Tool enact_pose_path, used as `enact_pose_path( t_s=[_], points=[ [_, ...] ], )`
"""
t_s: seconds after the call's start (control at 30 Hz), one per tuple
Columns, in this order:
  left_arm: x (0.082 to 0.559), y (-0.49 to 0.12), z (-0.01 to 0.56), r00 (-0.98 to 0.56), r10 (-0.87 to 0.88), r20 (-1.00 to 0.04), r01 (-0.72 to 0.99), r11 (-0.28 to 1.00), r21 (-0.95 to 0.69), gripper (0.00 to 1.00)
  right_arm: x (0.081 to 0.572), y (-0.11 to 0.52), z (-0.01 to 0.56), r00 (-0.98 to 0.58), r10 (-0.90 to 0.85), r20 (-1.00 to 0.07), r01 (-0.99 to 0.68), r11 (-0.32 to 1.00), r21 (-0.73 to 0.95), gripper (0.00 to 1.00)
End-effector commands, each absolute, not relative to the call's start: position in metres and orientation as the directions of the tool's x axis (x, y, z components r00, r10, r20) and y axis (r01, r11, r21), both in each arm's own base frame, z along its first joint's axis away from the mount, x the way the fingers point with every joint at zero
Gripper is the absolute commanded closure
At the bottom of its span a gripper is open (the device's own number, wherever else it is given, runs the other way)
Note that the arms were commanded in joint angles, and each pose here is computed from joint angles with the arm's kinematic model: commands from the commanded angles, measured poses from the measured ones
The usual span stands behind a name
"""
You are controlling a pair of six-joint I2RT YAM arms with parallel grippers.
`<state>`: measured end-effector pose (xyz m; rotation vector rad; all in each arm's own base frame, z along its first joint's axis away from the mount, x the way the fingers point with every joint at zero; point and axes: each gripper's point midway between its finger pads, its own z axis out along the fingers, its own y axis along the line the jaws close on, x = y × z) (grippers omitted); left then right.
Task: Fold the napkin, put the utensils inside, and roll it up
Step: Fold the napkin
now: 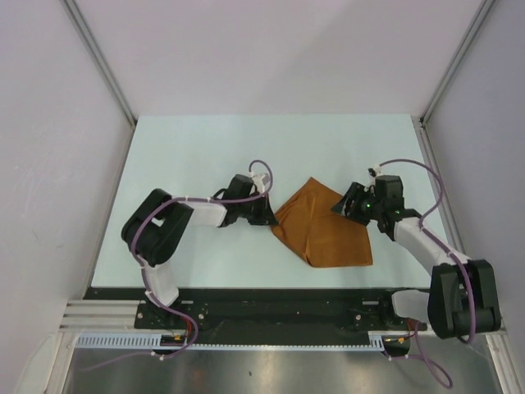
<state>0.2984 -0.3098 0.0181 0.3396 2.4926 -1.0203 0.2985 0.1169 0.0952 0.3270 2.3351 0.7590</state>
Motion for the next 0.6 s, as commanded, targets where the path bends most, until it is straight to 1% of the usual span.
enact_pose_path(
  t_s=[0.0,0.07,0.1,0.17,0.2,0.23,0.27,0.33,0.37,0.4,0.47,0.57],
  points=[
    [0.282,-0.295,0.019,-0.897,-0.112,-0.427,0.234,0.700,-0.675,1.00,0.329,0.146,0.110,-0.729,0.376,-0.572,-0.044,0.808,0.587,0.41],
    [0.272,-0.286,0.022,-0.889,-0.168,-0.426,0.199,0.697,-0.689,1.00,0.338,0.158,0.116,-0.723,0.361,-0.590,-0.071,0.810,0.582,0.41],
    [0.268,-0.285,0.023,-0.885,-0.175,-0.431,0.198,0.696,-0.690,1.00,0.338,0.169,0.109,-0.742,0.338,-0.579,-0.082,0.812,0.578,0.42],
    [0.261,-0.280,0.029,-0.879,-0.187,-0.439,0.197,0.696,-0.691,0.82,0.346,0.181,0.116,-0.737,0.326,-0.593,-0.105,0.811,0.576,0.42],
    [0.258,-0.279,0.030,-0.878,-0.184,-0.441,0.200,0.697,-0.688,0.76,0.344,0.192,0.110,-0.753,0.302,-0.585,-0.117,0.813,0.570,0.42],
    [0.255,-0.275,0.029,-0.881,-0.174,-0.439,0.200,0.705,-0.680,0.65,0.349,0.195,0.109,-0.748,0.289,-0.597,-0.124,0.823,0.554,0.42],
    [0.254,-0.274,0.035,-0.875,-0.173,-0.452,0.211,0.704,-0.678,0.58,0.355,0.199,0.114,-0.741,0.279,-0.611,-0.135,0.829,0.543,0.42],
    [0.255,-0.267,0.036,-0.872,-0.156,-0.464,0.212,0.735,-0.644,0.42,0.358,0.208,0.104,-0.754,0.244,-0.611,-0.141,0.847,0.512,0.43],
    [0.256,-0.265,0.038,-0.869,-0.155,-0.471,0.213,0.740,-0.638,0.38,0.359,0.211,0.100,-0.760,0.222,-0.611,-0.151,0.854,0.498,0.43],
    [0.257,-0.260,0.041,-0.866,-0.158,-0.474,0.208,0.749,-0.630,0.31,0.365,0.215,0.102,-0.756,0.216,-0.618,-0.160,0.854,0.494,0.44],
    [0.262,-0.257,0.048,-0.858,-0.159,-0.488,0.216,0.750,-0.625,0.25,0.367,0.219,0.087,-0.771,0.178,-0.612,-0.160,0.876,0.456,0.45],
    [0.272,-0.247,0.059,-0.840,-0.168,-0.515,0.220,0.763,-0.608,0.21,0.375,0.222,0.076,-0.776,0.153,-0.611,-0.154,0.895,0.419,0.46]
  ],
)
